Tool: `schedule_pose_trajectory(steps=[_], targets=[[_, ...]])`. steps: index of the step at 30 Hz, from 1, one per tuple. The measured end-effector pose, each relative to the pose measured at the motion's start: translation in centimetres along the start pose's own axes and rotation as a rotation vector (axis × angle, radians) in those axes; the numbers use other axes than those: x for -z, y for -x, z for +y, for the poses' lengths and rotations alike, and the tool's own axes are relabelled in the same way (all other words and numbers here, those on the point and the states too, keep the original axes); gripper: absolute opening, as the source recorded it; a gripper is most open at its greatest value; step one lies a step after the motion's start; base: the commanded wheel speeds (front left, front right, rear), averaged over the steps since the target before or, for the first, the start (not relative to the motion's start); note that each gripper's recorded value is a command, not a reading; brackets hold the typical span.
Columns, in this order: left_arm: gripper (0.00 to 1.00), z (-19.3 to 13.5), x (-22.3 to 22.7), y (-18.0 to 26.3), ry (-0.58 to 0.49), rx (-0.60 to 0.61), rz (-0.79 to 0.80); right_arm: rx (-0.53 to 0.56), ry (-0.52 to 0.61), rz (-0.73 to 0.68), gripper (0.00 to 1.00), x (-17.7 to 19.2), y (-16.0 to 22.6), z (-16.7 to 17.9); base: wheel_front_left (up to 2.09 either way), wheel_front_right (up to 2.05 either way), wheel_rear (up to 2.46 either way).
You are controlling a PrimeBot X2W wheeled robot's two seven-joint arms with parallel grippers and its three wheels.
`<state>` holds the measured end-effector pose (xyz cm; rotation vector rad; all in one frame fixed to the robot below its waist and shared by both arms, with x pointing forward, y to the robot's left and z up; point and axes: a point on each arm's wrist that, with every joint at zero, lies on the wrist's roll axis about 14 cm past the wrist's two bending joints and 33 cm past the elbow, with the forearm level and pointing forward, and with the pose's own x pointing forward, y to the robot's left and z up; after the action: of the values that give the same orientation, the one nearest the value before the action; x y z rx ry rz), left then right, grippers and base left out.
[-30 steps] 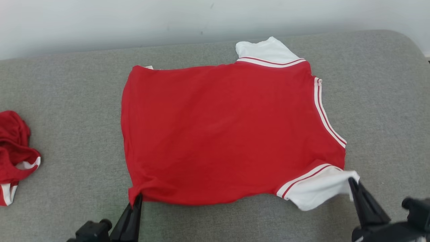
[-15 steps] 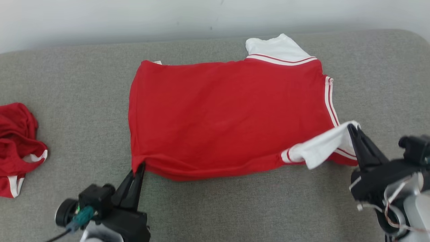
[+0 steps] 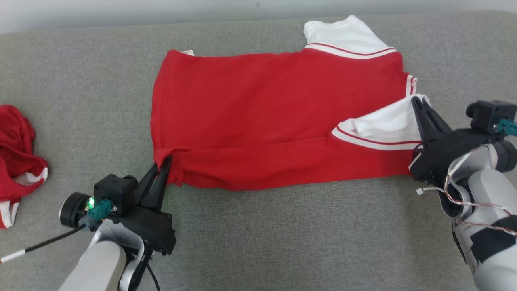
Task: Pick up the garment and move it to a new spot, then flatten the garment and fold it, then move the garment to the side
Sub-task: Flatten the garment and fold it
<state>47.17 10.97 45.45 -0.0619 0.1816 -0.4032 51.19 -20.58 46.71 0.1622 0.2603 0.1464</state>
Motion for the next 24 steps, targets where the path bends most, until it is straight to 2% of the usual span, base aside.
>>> schedule_pose_trajectory(steps=[4,5,6,7,8,16,24], targets=[[0.0,1.0,0.6,-0.7,-0.012,-0.015,0.02,-0.003,0.001,0.007,0.0,0.3,-1.6,0.2,0.0,0.0,0.0],[0.0,1.1,0.8,-0.8,-0.012,-0.018,0.026,-0.003,0.002,0.008,0.05,0.4,-1.9,0.2,0.0,0.0,0.0],[0.19,1.3,0.9,-0.9,-0.014,-0.023,0.028,-0.005,0.007,-0.005,0.82,0.3,-2.1,0.3,0.0,0.0,0.0],[0.5,1.4,0.9,-1.0,-0.017,-0.027,0.024,-0.007,0.01,-0.012,1.0,0.2,-2.3,0.4,0.0,0.0,0.0],[1.0,1.4,0.8,-1.0,-0.021,-0.029,0.015,-0.009,0.01,-0.013,1.0,0.3,-2.4,0.5,0.0,0.0,0.0],[1.0,1.7,-0.7,-0.3,-0.001,-0.08,-0.072,0.0,0.033,-0.075,1.0,-0.2,-0.8,-0.5,0.0,0.0,0.0],[1.0,-0.5,0.8,2.1,0.059,-0.08,-0.064,0.03,0.034,-0.039,1.0,2.7,3.1,-2.5,0.0,0.0,0.0]])
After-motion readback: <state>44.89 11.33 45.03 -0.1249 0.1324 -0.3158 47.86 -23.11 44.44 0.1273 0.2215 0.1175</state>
